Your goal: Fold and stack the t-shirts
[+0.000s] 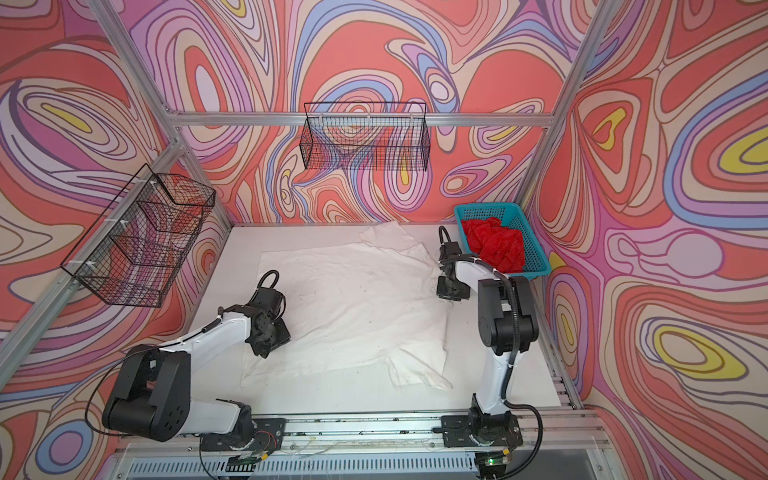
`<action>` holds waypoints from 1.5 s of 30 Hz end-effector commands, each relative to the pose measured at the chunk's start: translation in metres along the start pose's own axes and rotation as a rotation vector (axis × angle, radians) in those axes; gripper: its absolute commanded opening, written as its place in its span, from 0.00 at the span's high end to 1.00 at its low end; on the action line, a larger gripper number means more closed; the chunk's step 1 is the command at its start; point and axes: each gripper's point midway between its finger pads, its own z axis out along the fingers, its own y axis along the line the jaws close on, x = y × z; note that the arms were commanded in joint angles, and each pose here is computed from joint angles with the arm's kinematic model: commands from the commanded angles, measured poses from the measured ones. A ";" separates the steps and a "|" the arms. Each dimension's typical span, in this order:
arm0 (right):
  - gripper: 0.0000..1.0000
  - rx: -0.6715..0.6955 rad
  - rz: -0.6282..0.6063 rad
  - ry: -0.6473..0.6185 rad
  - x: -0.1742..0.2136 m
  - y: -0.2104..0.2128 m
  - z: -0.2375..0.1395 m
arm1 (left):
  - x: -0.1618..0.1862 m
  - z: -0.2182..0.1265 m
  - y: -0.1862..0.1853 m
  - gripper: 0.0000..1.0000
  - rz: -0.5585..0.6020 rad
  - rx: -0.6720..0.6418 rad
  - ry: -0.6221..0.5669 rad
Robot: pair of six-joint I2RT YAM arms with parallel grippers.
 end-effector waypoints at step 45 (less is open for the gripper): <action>0.58 -0.199 0.085 0.107 0.113 0.012 -0.036 | 0.027 0.002 -0.013 0.50 0.068 0.024 0.136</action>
